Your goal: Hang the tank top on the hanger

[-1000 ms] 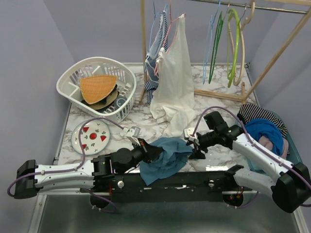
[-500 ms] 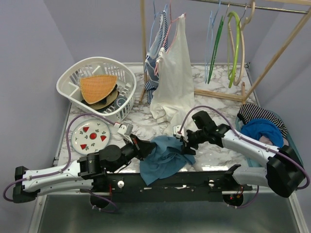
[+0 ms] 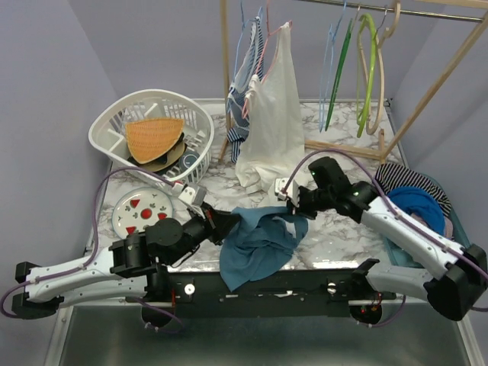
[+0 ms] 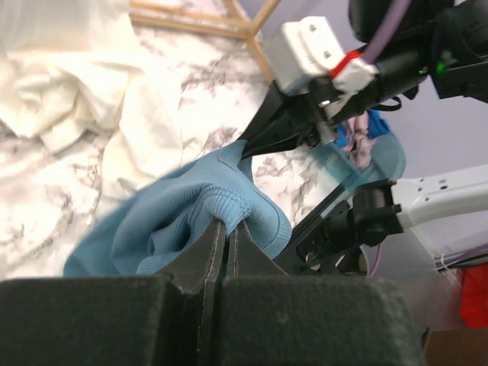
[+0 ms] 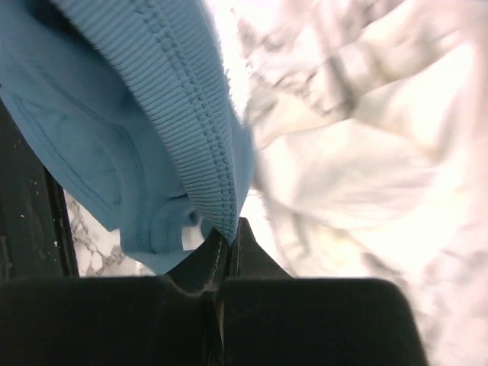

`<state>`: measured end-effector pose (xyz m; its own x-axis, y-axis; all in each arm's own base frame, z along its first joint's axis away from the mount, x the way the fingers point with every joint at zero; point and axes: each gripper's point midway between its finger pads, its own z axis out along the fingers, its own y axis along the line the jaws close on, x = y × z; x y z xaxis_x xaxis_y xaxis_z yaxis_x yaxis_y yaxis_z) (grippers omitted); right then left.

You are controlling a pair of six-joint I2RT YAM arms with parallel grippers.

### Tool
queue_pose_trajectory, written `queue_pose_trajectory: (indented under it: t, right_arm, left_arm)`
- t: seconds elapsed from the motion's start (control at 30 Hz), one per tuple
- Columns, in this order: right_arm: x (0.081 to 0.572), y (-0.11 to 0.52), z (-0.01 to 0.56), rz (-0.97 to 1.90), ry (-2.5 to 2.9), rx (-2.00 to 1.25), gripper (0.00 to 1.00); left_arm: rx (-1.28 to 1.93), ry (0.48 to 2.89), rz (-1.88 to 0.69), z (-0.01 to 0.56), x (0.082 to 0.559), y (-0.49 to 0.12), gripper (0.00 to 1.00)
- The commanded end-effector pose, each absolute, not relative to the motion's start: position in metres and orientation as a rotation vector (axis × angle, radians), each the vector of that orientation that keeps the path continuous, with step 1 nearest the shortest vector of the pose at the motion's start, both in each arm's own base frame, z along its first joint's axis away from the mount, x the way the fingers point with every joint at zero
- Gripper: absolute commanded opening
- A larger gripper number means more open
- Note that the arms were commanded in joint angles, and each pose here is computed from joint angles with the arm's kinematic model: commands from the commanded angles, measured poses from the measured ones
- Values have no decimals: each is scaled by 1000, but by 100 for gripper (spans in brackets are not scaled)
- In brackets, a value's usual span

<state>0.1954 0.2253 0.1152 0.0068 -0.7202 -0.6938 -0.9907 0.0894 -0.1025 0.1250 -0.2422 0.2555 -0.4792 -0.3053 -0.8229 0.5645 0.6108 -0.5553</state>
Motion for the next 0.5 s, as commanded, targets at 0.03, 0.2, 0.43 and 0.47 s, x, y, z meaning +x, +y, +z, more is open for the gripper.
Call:
queue_pose_trajectory:
  t: [0.03,0.2,0.43,0.47]
  right_arm:
    - [188,190,246,370,1570,-1635,1]
    - [184,169,348,273,1441,-1488,1]
    - [181,158,409,288,1376,-1346,0]
    - [182,160,403,296,1388,-1347,0]
  left_arm:
    - [383,1613,-1010,345,123,-237,0]
    - [498,1503,-1006,419,117,-241,0]
    - [548,1398,-1056,489,108,-245,0]
    - [548,1403,-1051,486,109,-245,0]
